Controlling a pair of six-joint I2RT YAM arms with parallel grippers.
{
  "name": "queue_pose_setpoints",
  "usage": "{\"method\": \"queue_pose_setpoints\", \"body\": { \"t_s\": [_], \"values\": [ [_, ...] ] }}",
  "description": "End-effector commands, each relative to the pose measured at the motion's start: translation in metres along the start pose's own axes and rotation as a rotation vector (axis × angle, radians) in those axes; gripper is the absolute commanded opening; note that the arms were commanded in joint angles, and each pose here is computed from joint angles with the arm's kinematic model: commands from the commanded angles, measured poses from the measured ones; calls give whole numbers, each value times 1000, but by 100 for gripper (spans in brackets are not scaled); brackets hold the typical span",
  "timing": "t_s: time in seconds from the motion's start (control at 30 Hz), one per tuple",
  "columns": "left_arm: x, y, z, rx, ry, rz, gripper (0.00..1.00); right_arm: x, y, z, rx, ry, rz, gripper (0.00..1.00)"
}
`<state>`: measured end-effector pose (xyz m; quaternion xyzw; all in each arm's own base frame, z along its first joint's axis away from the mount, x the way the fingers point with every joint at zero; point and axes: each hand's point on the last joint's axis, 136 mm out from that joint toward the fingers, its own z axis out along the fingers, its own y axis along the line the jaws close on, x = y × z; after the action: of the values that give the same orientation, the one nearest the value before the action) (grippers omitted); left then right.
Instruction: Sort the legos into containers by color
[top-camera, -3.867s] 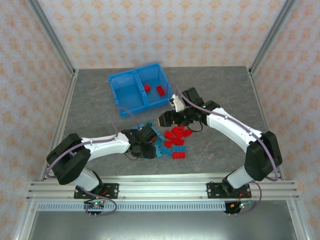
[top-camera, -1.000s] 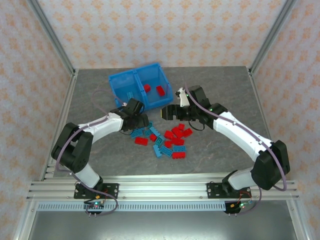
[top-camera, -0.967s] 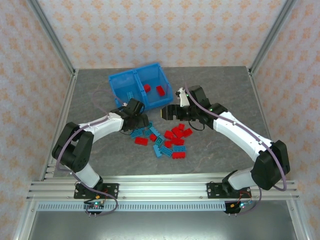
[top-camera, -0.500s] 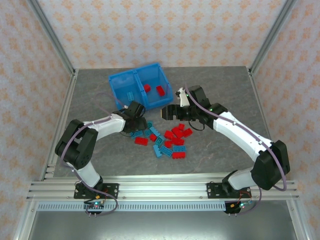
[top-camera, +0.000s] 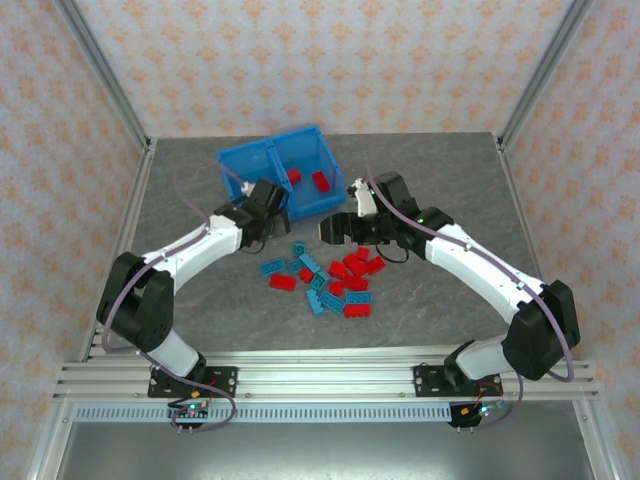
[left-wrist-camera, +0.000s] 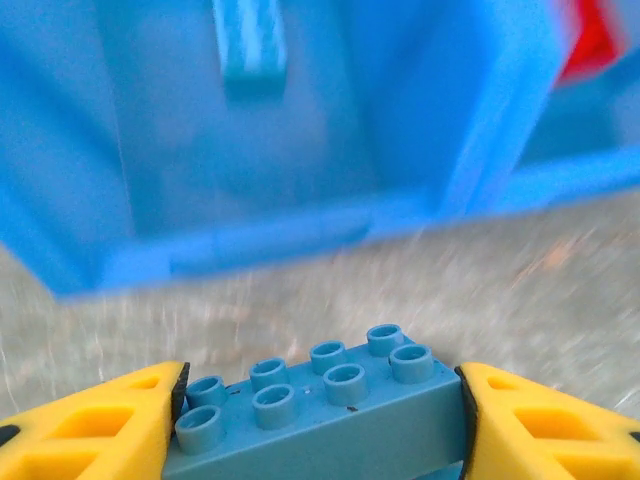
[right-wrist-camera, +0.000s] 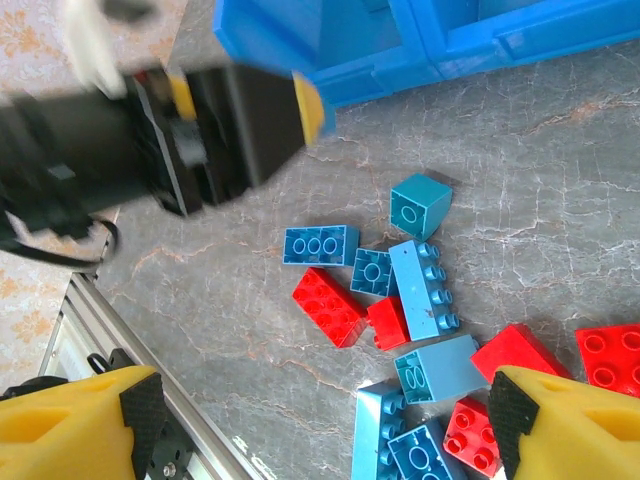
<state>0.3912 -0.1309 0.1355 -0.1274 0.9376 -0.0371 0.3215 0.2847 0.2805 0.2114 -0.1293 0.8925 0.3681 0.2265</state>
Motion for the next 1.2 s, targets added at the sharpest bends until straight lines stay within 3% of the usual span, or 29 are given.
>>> {"method": "queue_pose_setpoints", "body": {
  "t_s": [0.0, 0.17, 0.3, 0.47, 0.63, 0.87, 1.17],
  "values": [
    [-51, 21, -11, -122, -130, 28, 49, -5, 12, -8, -26, -17, -31, 85],
    [-102, 31, 6, -190, -204, -8, 49, -4, 12, -15, -13, -30, -40, 86],
    [-123, 42, 33, -236, -199, -58, 49, -4, 11, -19, -4, -45, -42, 86],
    [-125, 53, 74, -266, -152, -103, 51, -2, 10, -23, 4, -50, -40, 85],
    [-125, 49, 92, -250, -114, -104, 62, -2, 9, -23, 8, -49, -41, 86],
    [-131, 44, 75, -200, -137, -122, 74, -4, 7, -20, 15, -58, -39, 86],
    [-147, 33, -5, -69, -241, -162, 79, -10, 6, -10, 10, -60, -29, 86]
  ]
}}
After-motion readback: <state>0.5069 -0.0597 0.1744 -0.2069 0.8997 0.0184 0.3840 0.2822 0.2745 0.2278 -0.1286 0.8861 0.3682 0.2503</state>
